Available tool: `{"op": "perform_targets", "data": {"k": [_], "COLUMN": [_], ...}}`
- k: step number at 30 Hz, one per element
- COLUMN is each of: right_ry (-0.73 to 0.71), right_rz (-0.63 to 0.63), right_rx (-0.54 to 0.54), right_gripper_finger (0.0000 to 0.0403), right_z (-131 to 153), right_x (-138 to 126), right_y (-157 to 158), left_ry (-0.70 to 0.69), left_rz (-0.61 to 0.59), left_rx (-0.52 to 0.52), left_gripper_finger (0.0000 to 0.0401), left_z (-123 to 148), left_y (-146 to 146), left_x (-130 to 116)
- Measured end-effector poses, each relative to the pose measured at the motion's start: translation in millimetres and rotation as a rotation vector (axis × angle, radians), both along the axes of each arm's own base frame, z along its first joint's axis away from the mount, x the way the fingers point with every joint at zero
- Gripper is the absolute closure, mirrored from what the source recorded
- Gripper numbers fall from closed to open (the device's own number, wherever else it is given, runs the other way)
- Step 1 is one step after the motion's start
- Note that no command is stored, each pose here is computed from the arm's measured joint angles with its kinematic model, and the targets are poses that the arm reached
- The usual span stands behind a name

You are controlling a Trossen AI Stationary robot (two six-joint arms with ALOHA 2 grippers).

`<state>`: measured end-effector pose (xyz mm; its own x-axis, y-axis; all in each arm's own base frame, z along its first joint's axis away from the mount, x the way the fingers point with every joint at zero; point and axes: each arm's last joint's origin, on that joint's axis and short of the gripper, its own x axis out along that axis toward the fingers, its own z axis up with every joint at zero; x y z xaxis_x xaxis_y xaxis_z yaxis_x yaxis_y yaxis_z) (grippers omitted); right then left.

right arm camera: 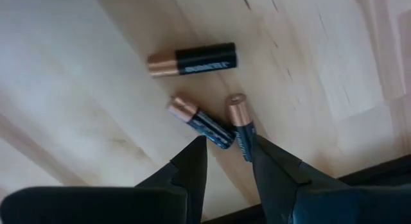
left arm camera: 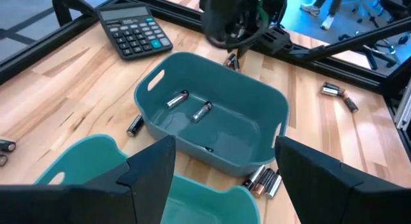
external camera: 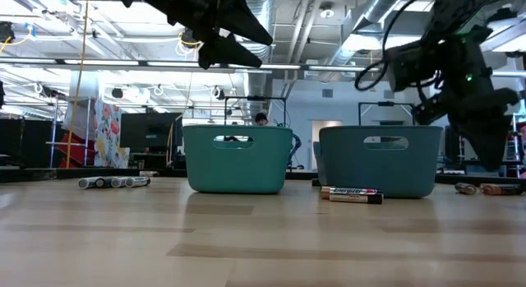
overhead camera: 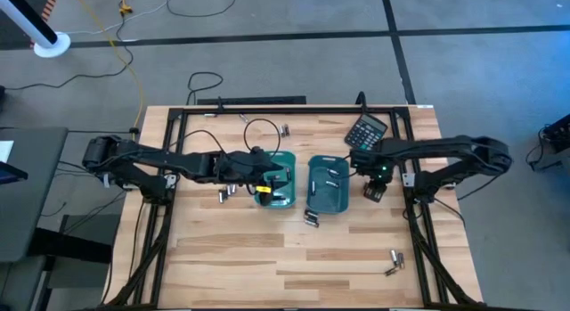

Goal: Sort batteries
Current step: Put the black battery into the green bin

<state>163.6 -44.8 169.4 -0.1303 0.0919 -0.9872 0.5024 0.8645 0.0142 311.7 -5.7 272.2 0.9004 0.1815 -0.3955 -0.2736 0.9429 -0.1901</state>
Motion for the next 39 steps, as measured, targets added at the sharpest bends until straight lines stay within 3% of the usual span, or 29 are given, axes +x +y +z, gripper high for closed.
{"op": "perform_targets", "data": {"k": [21,32,39], "right_ry": [0.258,0.253,0.191], "right_rz": [-0.041,-0.024,-0.040], "right_rx": [0.103,0.110,0.084], "right_gripper_finger": [0.0280,0.0375,0.0379], "right_z": [-45.5,-48.7,-27.9], "right_x": [9.6,12.9,18.9], "right_y": [-16.7,-16.9,-19.3], "left_ry": [0.045,0.044,0.040], "left_rz": [0.002,0.003,0.008], "left_rx": [-0.002,-0.005,-0.018], "left_gripper_finger": [0.0140,0.0140,0.0140], "left_z": [-4.0,-4.0,-3.8], "left_y": [0.1,0.1,0.0], "left_x": [-1.8,-1.8,-1.7]}}
